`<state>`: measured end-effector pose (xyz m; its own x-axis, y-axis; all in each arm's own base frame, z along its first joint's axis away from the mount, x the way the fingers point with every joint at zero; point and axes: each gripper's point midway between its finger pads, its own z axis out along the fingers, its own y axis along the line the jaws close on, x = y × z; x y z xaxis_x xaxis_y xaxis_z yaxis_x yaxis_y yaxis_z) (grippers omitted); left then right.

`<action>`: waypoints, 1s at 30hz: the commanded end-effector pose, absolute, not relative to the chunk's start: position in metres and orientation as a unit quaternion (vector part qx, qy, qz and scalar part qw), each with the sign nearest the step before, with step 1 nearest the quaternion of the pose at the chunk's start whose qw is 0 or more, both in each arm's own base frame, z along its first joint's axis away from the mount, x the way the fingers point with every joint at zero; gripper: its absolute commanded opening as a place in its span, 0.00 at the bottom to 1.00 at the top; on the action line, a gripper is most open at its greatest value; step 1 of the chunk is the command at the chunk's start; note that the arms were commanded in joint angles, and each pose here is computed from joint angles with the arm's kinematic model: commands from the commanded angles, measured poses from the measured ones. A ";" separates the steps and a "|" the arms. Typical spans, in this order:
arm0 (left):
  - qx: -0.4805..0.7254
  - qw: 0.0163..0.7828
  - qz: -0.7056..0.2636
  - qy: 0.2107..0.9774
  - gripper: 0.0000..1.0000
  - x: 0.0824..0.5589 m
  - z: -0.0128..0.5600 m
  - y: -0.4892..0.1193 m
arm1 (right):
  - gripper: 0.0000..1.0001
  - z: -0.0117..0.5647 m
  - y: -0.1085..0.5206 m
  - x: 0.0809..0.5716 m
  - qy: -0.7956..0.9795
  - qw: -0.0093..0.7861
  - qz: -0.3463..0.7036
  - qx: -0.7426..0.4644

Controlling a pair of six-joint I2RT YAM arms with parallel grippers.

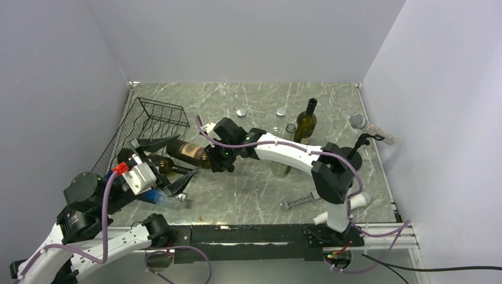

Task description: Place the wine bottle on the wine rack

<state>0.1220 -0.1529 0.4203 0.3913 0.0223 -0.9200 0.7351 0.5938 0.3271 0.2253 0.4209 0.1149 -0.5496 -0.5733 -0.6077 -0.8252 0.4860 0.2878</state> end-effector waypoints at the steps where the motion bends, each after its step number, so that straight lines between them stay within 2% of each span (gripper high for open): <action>1: 0.372 0.755 -0.290 0.457 0.99 0.105 0.446 -0.156 | 0.00 0.183 0.480 0.253 0.748 0.335 0.370 -0.437; 11: 0.377 0.741 -0.322 0.453 0.99 0.099 0.446 -0.166 | 0.00 0.191 0.522 0.248 0.658 0.349 0.499 -0.444; 30: 0.363 0.721 -0.329 0.490 0.99 0.105 0.440 -0.168 | 0.00 0.161 0.589 0.294 0.640 0.385 0.481 -0.459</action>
<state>0.1055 -0.1690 0.4286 0.3201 -0.0984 -0.9423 0.8254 0.5172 0.2264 0.2824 0.5380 0.0607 -0.5091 -0.4299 -0.7457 -0.8597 0.2957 0.4164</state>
